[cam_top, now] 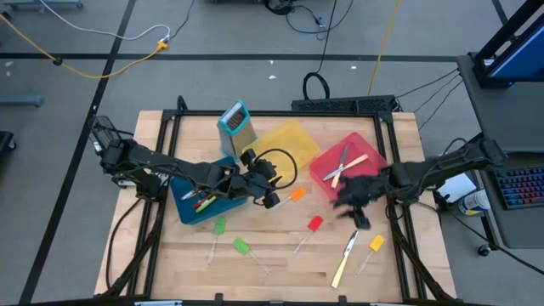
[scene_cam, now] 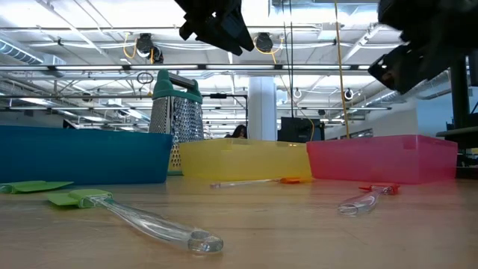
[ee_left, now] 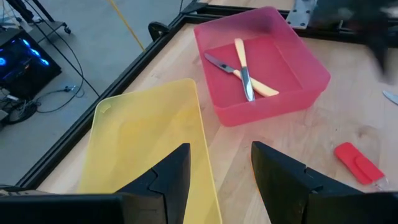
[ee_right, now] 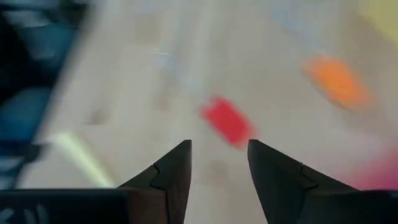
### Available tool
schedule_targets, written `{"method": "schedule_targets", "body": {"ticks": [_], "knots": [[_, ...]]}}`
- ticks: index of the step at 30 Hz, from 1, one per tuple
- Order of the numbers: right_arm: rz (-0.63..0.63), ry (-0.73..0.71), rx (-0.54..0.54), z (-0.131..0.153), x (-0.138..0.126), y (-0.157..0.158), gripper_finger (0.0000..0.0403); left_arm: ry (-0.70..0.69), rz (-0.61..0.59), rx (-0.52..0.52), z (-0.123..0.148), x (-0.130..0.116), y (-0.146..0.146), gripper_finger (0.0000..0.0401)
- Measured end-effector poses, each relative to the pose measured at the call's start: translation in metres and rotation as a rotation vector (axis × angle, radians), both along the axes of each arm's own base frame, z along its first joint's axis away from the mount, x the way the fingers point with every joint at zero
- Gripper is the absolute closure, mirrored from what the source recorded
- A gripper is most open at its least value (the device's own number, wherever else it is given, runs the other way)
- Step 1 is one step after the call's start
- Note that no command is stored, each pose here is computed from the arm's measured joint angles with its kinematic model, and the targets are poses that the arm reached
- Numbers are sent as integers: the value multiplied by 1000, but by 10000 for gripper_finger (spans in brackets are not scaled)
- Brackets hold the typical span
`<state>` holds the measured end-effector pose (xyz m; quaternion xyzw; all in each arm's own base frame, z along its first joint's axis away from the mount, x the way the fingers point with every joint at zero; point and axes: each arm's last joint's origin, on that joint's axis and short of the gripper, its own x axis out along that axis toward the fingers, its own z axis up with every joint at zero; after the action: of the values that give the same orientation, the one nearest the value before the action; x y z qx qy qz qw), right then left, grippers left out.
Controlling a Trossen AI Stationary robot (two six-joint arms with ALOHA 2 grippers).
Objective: Pick & Place Kitchen Items
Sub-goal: Put the yellow table knife into the red bin
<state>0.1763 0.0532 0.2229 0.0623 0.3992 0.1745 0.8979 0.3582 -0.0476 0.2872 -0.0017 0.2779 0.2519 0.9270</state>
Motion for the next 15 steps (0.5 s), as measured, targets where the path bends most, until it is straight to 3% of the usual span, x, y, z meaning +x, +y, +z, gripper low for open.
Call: {"method": "schedule_targets", "body": {"ticks": [4, 11, 15], "knots": [[214, -135, 83, -19, -2, 30, 251, 0, 0, 0, 0, 0, 0, 226], [370, -238, 221, -59, -12, 74, 263, -6, 13, -4, 0, 0, 3, 226], [395, -301, 199, -70, -10, 95, 270, -21, 36, -27, 0, 1, 5, 226]]}}
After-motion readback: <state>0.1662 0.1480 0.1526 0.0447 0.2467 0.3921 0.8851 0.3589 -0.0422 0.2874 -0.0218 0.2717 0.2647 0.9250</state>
